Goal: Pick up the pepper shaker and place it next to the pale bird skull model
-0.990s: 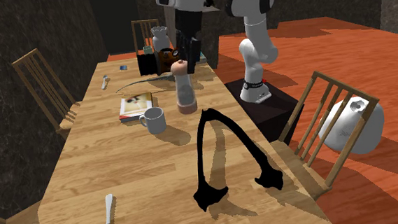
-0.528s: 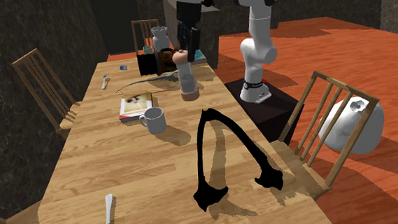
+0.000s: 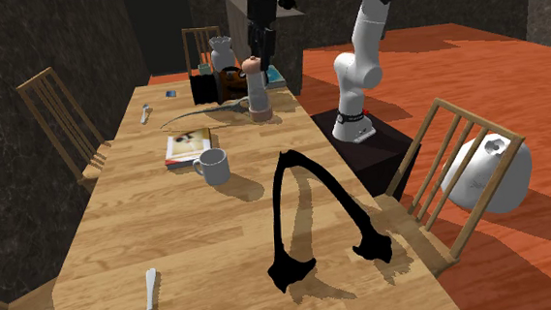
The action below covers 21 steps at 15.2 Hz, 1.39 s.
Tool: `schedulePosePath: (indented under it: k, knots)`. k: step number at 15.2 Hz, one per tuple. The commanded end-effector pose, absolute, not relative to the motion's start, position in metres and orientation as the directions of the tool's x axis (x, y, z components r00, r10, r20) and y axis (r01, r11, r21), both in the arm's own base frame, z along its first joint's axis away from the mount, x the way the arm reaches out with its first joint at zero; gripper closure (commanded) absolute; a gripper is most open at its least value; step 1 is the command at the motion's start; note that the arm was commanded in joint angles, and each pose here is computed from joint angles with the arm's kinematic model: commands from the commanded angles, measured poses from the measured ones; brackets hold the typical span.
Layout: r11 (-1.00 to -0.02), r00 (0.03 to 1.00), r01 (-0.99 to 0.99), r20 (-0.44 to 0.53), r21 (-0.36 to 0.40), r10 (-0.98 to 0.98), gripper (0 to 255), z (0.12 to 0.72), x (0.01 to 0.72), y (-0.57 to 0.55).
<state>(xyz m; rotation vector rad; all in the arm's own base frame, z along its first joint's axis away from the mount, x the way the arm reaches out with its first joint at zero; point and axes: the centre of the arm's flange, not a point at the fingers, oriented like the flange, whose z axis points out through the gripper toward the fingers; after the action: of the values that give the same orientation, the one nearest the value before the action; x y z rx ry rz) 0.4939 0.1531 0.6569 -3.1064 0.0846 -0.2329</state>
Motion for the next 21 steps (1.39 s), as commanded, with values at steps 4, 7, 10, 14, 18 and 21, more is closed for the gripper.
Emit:
schedulePosePath:
  k: [4,7,10,14,18,21]
  knots:
    - [-0.998,0.987,-0.051,0.148,-0.030,-0.055,255,0.658,0.462,0.096]
    - [-0.998,0.987,-0.051,0.148,-0.030,-0.055,255,0.658,0.444,0.061]
    - [-0.998,0.987,-0.051,0.148,-0.030,-0.055,255,0.659,0.427,0.025]
    - [-0.998,0.987,-0.051,0.148,-0.030,-0.055,255,0.659,0.404,-0.022]
    - [-0.998,0.987,-0.051,0.148,-0.030,-0.055,255,0.659,0.380,-0.069]
    - [-0.998,0.987,-0.051,0.148,-0.030,-0.055,255,0.659,0.363,-0.105]
